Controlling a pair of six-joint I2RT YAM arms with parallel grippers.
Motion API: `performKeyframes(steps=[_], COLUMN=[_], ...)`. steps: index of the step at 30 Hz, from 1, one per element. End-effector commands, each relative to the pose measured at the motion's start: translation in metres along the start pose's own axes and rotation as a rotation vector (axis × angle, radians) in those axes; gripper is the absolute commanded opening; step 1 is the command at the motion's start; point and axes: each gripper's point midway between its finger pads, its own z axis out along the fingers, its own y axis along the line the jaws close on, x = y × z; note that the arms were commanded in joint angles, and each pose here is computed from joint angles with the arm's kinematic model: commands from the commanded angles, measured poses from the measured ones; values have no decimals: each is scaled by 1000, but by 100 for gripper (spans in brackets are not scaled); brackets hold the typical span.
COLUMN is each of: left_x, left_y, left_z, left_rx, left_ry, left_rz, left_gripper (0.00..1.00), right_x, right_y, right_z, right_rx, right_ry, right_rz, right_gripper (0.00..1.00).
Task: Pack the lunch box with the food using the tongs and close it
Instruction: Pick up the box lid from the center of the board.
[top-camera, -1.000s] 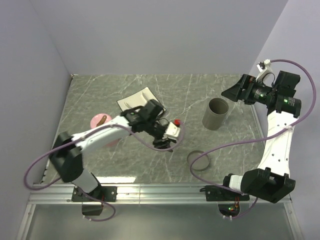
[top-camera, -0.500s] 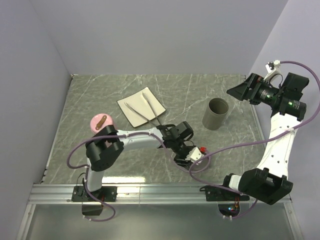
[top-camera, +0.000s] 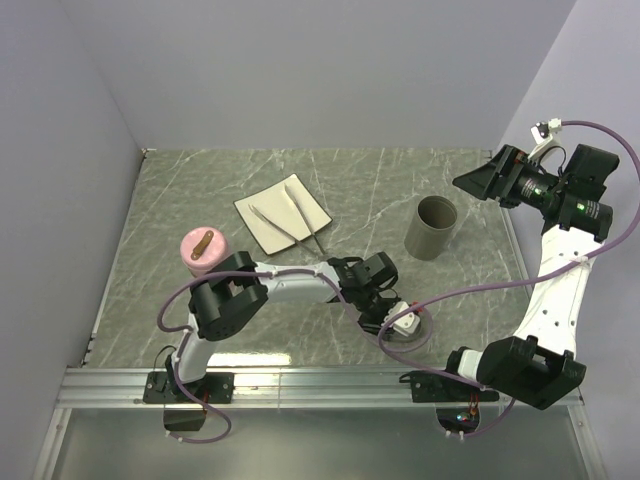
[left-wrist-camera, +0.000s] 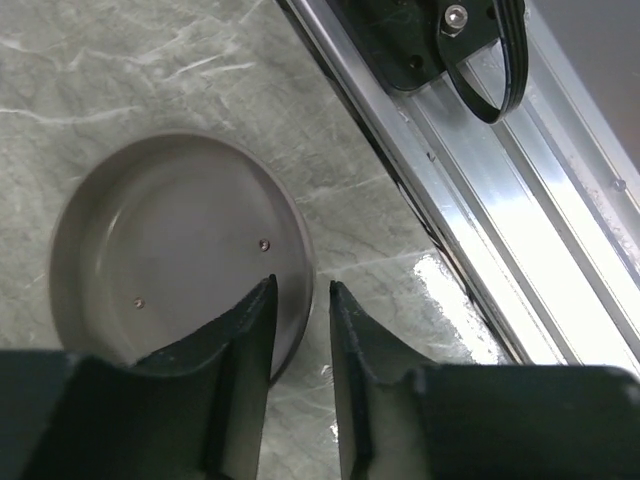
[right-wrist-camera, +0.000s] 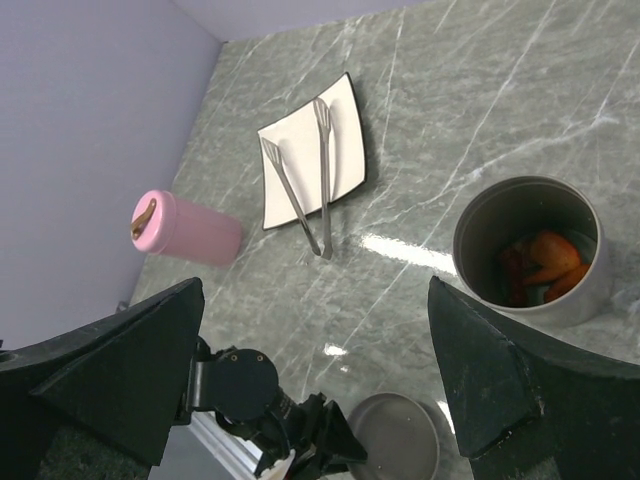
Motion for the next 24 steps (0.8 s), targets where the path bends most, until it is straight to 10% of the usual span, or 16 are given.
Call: performKeyframes(steps=[1,7,13,24], left_x=[-7,1,-6,-28], left_y=[0,-2,-2,-6], left_z=[7,15,2,-113], left_rx=[14,19,-5,-133], left_ry=[-3,24,31,-152], left_rz=[37,27,48,-124], left_gripper=[32,27,0,0], right_x=[-11,-10,-11,-30], right_y=[10,9,9,30], right_z=[-4,-4,-4,-10], right_rx=[-27,-27,-29,-108], right_ry=[-33,-30,-31,-58], right_rz=[-42,-39,-37,-76], right_gripper=[100,100,100,100])
